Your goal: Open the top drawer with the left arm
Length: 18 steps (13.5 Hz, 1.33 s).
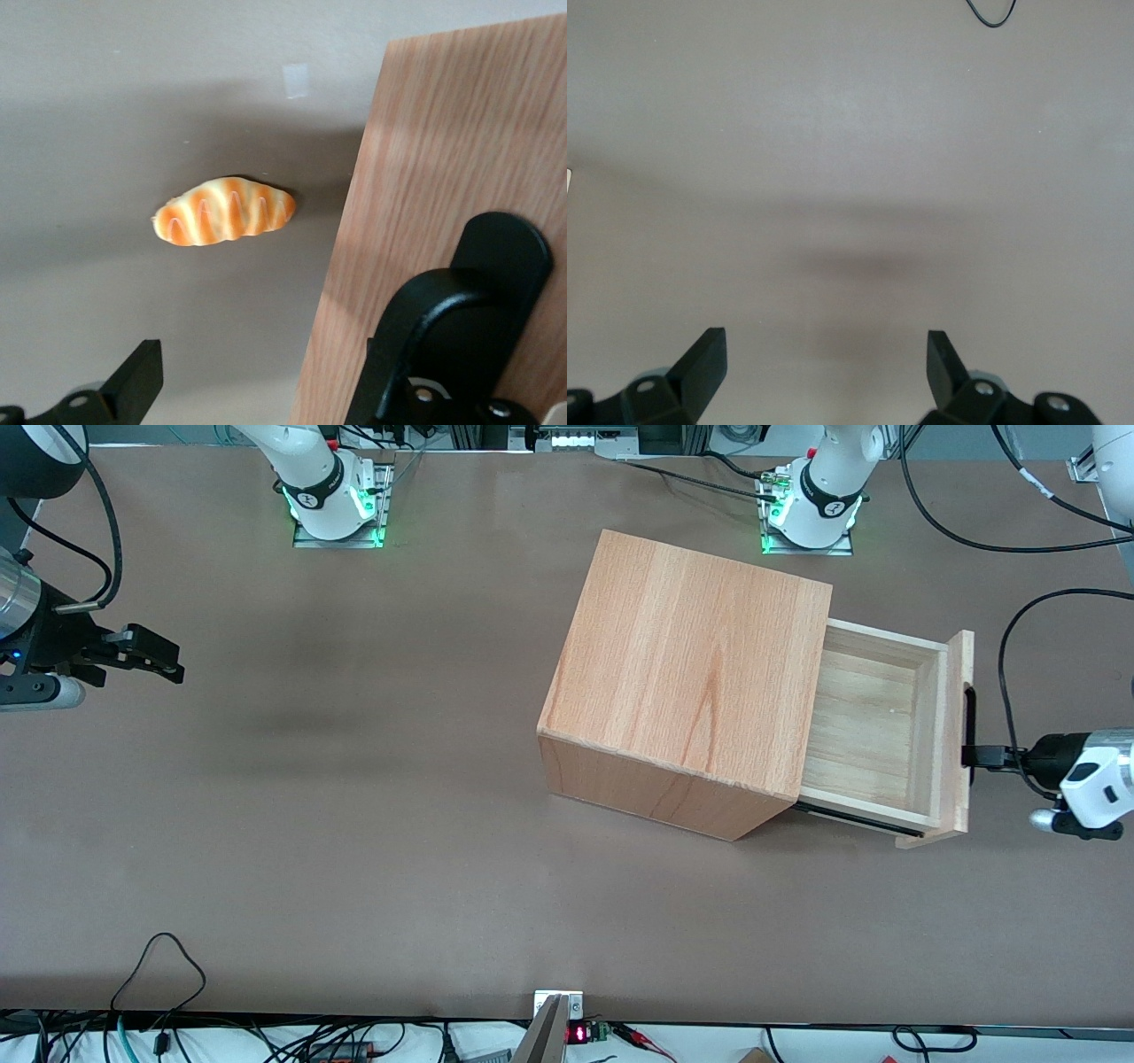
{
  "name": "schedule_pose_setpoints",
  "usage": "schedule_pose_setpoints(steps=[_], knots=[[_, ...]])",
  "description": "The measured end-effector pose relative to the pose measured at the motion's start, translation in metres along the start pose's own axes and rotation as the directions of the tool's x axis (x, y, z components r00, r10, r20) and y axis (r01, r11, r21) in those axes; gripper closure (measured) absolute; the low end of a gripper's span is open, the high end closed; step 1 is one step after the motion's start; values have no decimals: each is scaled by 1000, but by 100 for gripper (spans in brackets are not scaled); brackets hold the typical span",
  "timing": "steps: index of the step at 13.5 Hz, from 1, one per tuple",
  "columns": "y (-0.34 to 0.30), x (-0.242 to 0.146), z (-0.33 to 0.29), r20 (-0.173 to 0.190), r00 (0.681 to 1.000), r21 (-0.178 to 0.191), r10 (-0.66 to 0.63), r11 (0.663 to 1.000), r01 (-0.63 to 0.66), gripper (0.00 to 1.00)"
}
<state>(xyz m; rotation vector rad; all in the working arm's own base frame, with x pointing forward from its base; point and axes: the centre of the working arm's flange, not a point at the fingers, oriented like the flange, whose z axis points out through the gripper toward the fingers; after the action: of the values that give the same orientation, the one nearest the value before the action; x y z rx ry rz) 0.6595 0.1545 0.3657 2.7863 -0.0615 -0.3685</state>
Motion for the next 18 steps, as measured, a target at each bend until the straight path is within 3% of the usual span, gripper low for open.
schedule_pose_setpoints(steps=[5, 9, 15, 18], knots=[[-31, -7, -9, -32, 999, -19, -40, 999, 40, 0], [-42, -12, -10, -28, 999, -29, -31, 999, 30, 0], [-40, -10, -14, -38, 999, -19, -6, 1000, 5, 0], [-36, -10, -32, -69, 998, -1, 12, 1000, -12, 0]])
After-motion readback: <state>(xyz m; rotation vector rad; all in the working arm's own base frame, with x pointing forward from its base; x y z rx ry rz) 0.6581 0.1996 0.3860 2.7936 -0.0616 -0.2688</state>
